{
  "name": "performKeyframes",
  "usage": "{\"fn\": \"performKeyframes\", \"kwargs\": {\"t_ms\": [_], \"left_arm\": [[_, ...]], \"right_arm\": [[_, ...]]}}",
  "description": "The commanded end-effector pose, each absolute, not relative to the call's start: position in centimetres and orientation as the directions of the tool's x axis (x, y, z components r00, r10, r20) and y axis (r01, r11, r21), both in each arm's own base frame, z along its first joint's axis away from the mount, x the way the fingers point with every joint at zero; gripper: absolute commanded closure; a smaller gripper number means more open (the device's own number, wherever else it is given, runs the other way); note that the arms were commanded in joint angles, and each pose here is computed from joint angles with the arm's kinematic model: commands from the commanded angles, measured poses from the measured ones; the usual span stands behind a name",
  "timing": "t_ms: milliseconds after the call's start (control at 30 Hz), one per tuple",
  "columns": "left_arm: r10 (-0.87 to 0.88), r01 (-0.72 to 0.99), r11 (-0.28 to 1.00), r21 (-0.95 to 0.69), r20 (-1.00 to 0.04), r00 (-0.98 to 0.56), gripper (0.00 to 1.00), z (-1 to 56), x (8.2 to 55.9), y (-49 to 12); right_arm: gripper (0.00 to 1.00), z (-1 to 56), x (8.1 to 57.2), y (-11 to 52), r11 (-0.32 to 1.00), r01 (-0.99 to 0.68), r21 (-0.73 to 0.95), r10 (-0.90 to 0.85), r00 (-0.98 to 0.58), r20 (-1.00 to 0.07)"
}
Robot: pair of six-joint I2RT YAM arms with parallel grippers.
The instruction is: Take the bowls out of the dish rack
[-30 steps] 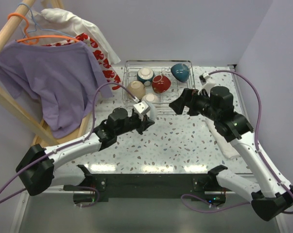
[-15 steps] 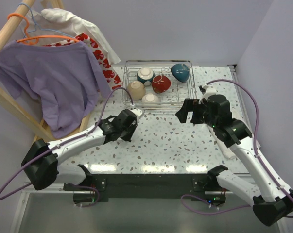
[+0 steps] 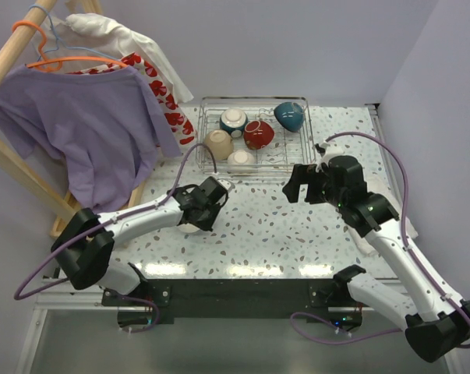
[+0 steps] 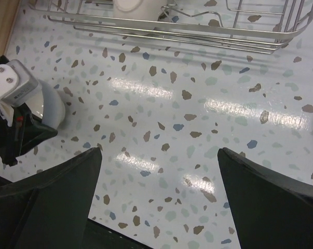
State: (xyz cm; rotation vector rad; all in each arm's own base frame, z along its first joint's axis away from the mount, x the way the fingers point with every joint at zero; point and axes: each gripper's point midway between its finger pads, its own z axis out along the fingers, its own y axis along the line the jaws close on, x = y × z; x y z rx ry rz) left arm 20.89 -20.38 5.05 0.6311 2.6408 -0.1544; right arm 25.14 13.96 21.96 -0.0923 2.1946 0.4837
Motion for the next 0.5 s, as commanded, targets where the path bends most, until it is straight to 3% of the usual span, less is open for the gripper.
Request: {"fn": "performKeyframes", "kwargs": {"t_ms": [0,467], "left_arm": [[0.389,0.4,0.916,0.014,-0.272,-0.88,1.0,2.9,18.7,-18.8],[0.396,0.384,0.918,0.097,-0.202,-0.896,1.0,4.1,18.4,-17.3]], "right_arm": [[0.01,22.3,25.4,13.9,0.923,-0.248,0.296,0.095,-0.597,-0.797],[0.01,21.0,25.4,13.9,0.924,-0.247,0.293,0.086,-0.612,-0.786]]}}
